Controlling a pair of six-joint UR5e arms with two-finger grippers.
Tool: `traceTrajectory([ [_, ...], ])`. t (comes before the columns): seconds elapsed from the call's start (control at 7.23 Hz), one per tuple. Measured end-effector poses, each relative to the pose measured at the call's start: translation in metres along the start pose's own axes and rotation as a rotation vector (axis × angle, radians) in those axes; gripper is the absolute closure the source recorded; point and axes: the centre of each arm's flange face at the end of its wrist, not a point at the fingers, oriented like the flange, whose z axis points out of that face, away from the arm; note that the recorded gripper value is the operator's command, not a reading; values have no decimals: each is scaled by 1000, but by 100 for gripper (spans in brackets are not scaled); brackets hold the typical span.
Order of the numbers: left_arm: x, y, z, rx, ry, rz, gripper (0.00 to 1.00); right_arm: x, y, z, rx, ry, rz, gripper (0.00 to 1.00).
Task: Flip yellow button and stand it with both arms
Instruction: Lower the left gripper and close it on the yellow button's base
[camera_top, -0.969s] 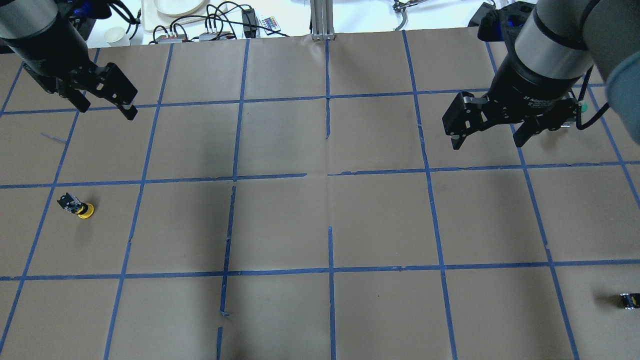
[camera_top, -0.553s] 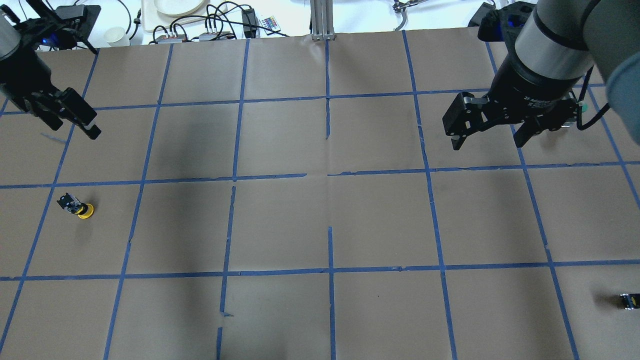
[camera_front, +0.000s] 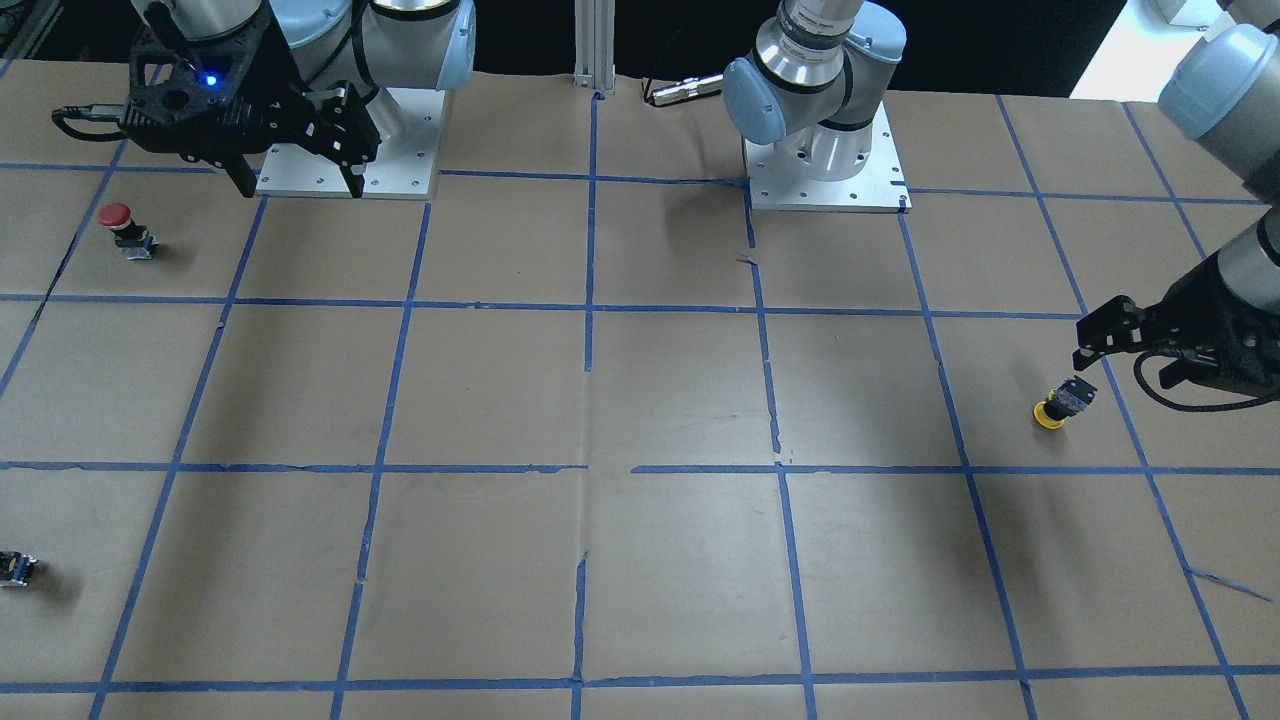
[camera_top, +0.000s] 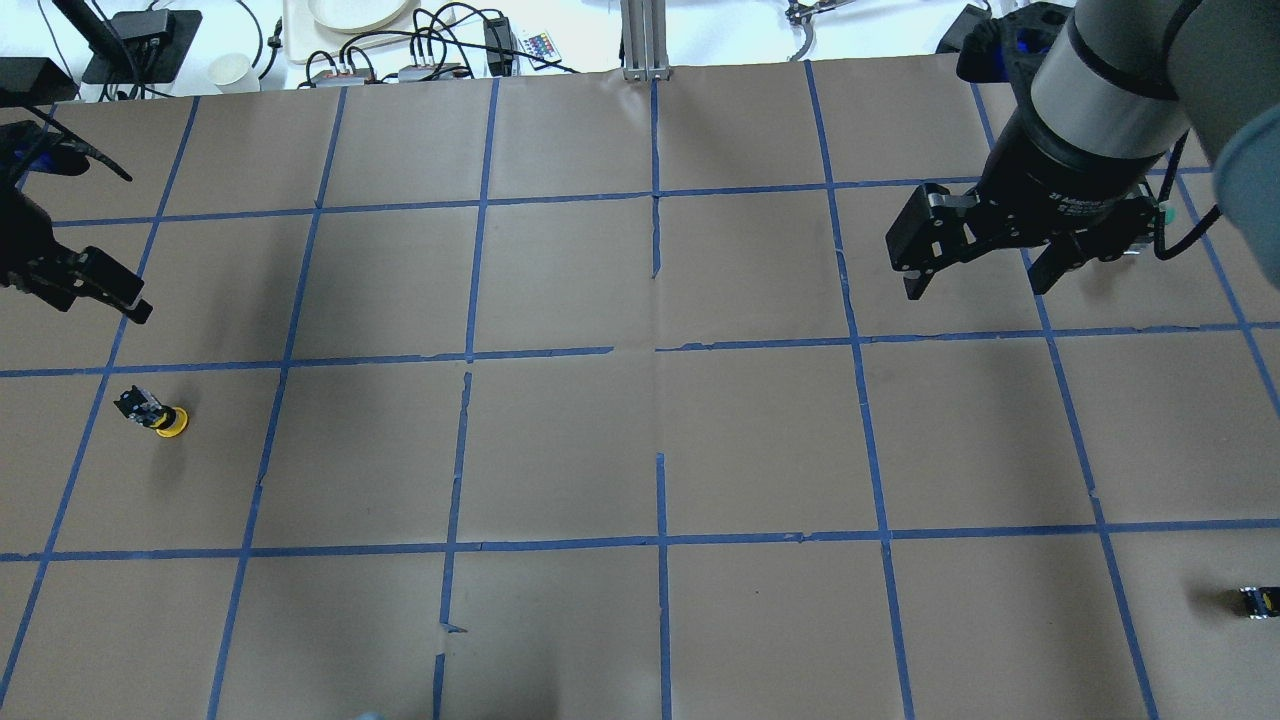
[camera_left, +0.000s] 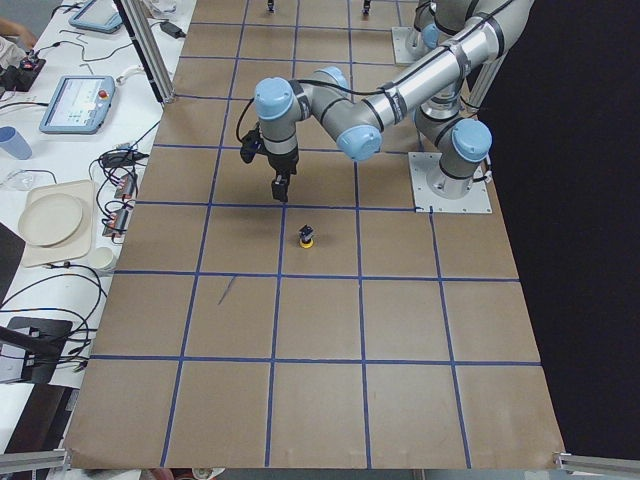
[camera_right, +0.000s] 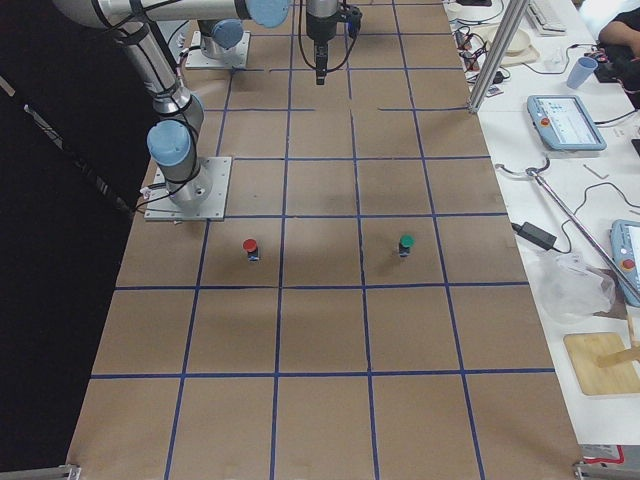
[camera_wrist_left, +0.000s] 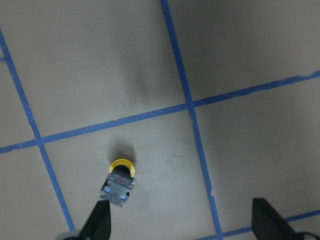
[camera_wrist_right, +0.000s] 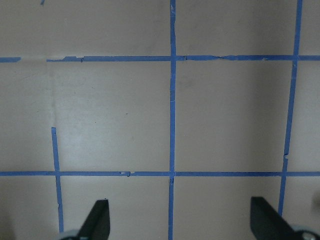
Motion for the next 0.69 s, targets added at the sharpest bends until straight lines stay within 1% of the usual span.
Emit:
traceTrajectory([
  [0.14, -7, 9, 20, -5, -27, 44, 1, 0, -1, 0, 2, 0, 0, 0],
  [0.28, -14, 13, 41, -25, -25, 97, 2, 0, -1, 0, 2, 0, 0, 0],
  [0.55, -40, 17, 84, -51, 16, 185, 4, 0, -1, 1, -1, 2, -1, 0],
  [0.69, -46, 22, 96, -56, 32, 207, 4, 0, -1, 1, -2, 2, -1, 0],
])
